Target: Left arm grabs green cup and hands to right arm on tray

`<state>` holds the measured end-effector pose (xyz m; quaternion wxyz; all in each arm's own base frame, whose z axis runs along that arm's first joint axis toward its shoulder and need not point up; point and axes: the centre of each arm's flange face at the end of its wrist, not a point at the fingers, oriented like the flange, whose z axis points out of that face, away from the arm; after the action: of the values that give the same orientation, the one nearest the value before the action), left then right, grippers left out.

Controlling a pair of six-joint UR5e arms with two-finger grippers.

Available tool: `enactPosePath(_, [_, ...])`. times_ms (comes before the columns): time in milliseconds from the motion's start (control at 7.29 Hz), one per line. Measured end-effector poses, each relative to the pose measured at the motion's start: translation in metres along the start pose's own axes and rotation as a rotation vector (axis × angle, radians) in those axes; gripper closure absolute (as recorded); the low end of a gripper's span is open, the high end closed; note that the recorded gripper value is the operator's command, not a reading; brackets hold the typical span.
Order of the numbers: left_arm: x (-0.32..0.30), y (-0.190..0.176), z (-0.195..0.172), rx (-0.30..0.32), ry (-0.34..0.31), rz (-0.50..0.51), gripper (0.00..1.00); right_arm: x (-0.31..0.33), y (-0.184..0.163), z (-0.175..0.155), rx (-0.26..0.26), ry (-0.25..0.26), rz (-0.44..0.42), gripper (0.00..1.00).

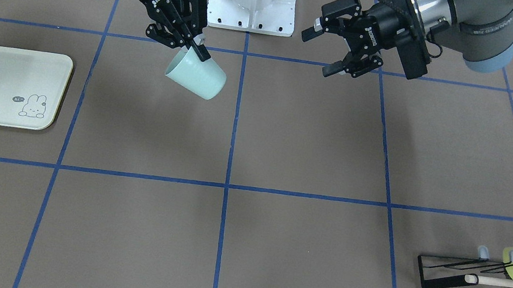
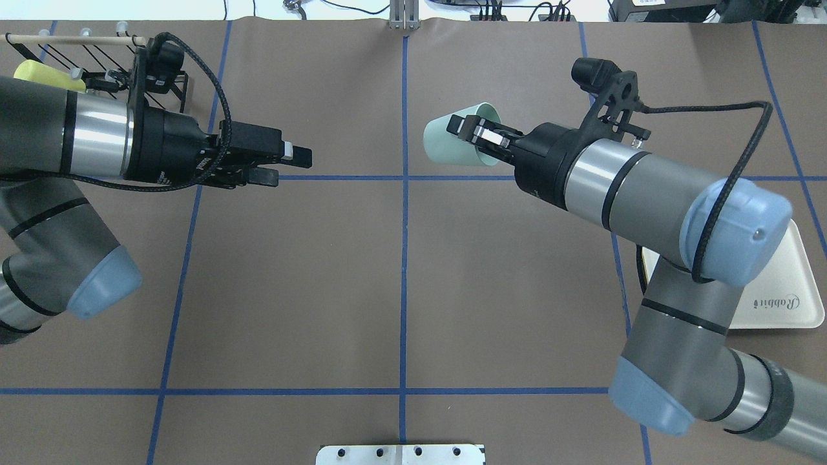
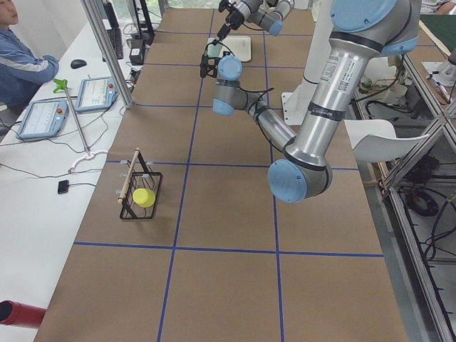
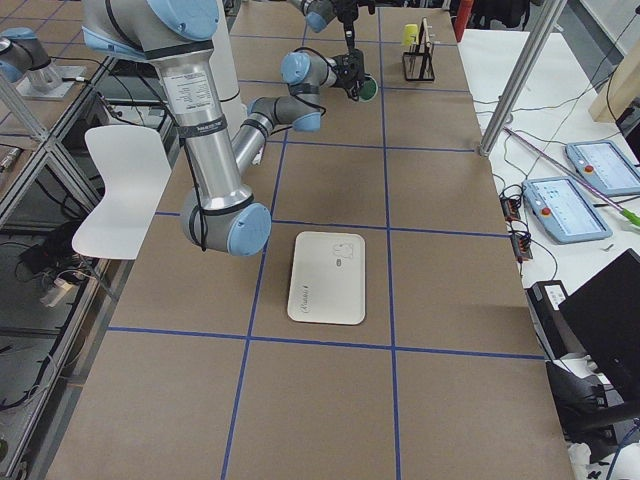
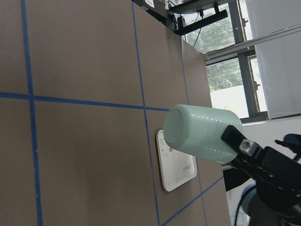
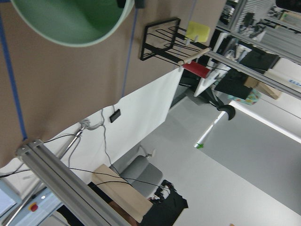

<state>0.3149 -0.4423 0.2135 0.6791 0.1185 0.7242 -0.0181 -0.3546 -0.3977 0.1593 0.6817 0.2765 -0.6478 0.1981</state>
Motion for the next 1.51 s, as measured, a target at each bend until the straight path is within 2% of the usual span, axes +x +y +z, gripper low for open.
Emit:
enactPosePath(274, [-0.040, -0.028, 0.002, -0.010, -0.267, 0.093, 0.00, 0.021, -0.059, -0.017, -0.113, 0.283, -0.019, 1.00])
enactPosePath(549, [-0.089, -0.052, -0.021, -0.052, -0.479, 0.170, 0.00, 0.056, -0.086, -0.035, -0.231, 0.507, -0.086, 1.00])
enactPosePath(686, [-0.119, -0.061, -0.045, -0.075, -0.557, 0.222, 0.00, 0.074, -0.089, -0.039, -0.280, 0.591, -0.136, 1.00])
enactPosePath(960, [-0.184, -0.080, -0.117, -0.139, -0.708, 0.341, 0.00, 0.124, -0.082, -0.056, -0.384, 0.699, -0.267, 1.00])
enactPosePath(1097, [-0.212, -0.088, -0.160, -0.162, -0.768, 0.384, 0.00, 0.151, -0.077, -0.067, -0.424, 0.734, -0.317, 1.00])
enactPosePath(1234, [-0.239, -0.092, -0.203, -0.182, -0.813, 0.416, 0.00, 0.180, -0.072, -0.077, -0.449, 0.748, -0.354, 1.00])
enactPosePath(1371, [-0.261, -0.093, -0.238, -0.206, -0.852, 0.420, 0.00, 0.213, -0.067, -0.089, -0.460, 0.736, -0.386, 1.00])
enactPosePath(1509, [-0.279, -0.092, -0.264, -0.242, -0.895, 0.364, 0.00, 0.246, -0.064, -0.099, -0.459, 0.714, -0.404, 1.00])
